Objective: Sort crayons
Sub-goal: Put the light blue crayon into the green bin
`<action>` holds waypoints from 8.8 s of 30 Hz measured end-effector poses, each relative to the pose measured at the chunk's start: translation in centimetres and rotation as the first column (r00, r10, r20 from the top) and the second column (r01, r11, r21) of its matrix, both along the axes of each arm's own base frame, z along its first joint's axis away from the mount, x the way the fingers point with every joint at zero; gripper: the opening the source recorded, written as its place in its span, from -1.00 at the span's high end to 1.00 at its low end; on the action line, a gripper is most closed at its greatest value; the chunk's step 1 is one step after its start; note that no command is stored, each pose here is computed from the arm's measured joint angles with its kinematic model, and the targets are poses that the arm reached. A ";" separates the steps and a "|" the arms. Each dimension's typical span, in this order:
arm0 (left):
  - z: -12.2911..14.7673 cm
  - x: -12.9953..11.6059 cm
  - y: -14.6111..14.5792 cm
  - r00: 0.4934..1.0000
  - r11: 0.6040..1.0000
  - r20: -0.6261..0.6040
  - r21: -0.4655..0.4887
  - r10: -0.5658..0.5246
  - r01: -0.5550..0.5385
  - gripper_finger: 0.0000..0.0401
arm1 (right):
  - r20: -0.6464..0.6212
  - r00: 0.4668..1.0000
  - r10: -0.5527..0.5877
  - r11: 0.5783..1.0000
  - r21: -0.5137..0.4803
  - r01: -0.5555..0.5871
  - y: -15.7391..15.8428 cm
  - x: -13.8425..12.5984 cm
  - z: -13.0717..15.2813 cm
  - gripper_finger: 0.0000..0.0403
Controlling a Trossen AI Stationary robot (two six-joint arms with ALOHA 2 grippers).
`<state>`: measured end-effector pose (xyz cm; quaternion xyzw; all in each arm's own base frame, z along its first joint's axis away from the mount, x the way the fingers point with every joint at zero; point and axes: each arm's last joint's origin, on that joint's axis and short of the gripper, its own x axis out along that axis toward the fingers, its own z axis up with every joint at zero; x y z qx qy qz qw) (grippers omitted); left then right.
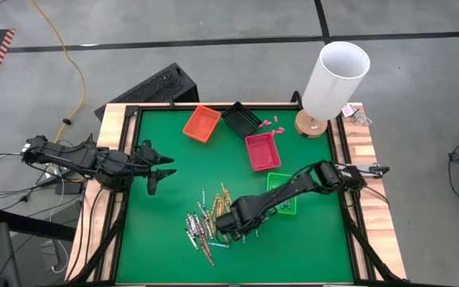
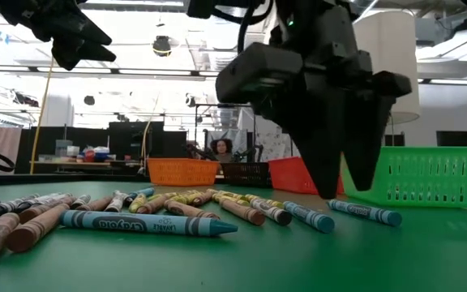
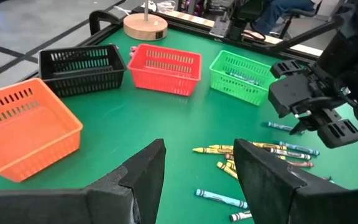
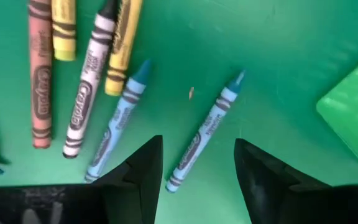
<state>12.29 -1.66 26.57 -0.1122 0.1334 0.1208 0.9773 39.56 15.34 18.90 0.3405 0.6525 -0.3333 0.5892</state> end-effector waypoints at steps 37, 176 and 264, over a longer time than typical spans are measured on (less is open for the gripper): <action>-0.1 0.0 0.0 1.000 1.000 -0.013 0.003 0.001 -0.001 0.10 | 0.047 0.999 0.027 0.998 0.051 -0.030 0.1 -0.2 -2.8 0.97; 0.0 0.1 -0.2 0.999 0.998 0.008 -0.044 -0.045 0.046 0.10 | 0.927 0.370 0.054 0.968 -0.139 0.208 -10.4 -8.0 6.5 0.54; -0.1 0.4 -0.3 0.996 0.995 -0.009 -0.058 -0.086 0.086 0.10 | 0.610 0.780 0.139 0.965 -0.260 0.031 -8.5 10.4 -1.1 0.54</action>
